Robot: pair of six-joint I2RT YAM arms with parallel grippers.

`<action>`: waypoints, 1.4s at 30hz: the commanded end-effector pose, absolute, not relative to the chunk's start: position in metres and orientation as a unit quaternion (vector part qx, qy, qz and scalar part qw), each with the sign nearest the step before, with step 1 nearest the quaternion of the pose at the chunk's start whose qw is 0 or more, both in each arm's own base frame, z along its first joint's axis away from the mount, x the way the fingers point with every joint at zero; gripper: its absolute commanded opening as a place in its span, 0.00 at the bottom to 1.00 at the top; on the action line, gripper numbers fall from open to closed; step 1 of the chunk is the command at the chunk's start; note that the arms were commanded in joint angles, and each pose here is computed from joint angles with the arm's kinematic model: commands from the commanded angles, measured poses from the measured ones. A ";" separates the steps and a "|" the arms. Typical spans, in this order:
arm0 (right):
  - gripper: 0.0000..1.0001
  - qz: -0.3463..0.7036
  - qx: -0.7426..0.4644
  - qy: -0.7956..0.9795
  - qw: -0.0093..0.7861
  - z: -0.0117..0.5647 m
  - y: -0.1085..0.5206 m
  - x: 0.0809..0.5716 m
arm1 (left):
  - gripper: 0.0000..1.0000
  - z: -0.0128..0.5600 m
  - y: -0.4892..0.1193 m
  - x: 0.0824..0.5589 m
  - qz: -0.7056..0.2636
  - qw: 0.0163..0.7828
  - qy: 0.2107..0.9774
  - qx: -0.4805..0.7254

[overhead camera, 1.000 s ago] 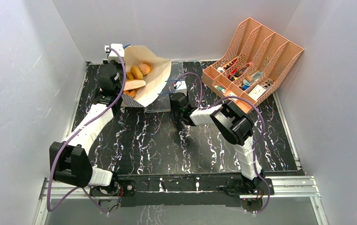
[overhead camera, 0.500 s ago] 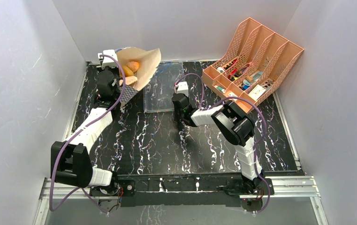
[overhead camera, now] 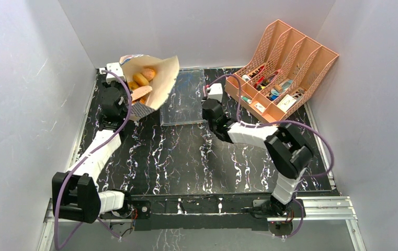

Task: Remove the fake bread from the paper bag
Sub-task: Pick up the clamp from the container, then take out the fake bread from the paper bag.

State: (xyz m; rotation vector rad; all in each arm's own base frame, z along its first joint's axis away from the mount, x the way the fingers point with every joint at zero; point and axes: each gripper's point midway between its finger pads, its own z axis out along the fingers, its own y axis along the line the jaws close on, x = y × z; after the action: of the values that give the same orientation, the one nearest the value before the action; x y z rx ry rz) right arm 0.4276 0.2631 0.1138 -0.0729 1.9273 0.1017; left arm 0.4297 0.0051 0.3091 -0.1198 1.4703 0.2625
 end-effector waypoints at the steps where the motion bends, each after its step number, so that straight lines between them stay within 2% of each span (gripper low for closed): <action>1: 0.24 0.063 0.005 0.781 0.621 0.191 0.250 0.422 | 0.00 0.374 -0.022 0.419 0.028 0.793 0.608 -0.037; 8: 0.24 0.098 0.006 0.768 0.632 0.242 0.235 0.393 | 0.00 0.383 -0.047 0.426 -0.021 0.787 0.617 0.009; 19: 0.24 0.165 -0.027 0.757 0.632 0.294 0.238 0.324 | 0.00 0.347 -0.069 0.420 -0.075 0.765 0.640 0.020; 32: 0.24 0.270 -0.107 0.784 0.549 0.282 0.325 0.245 | 0.00 0.321 -0.086 0.407 -0.081 0.751 0.653 0.048; 39: 0.24 0.285 -0.137 0.796 0.515 0.274 0.361 0.210 | 0.00 0.311 -0.107 0.393 -0.089 0.747 0.655 0.072; 42: 0.24 0.270 -0.155 0.803 0.508 0.263 0.379 0.215 | 0.00 0.312 -0.118 0.377 -0.115 0.741 0.657 0.075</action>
State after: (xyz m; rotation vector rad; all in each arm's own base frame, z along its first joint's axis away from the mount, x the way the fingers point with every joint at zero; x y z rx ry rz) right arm 0.2093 0.3601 0.2450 -0.3931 1.9676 0.6262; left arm 0.3954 -0.1096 0.2949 0.1649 1.4855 -0.2006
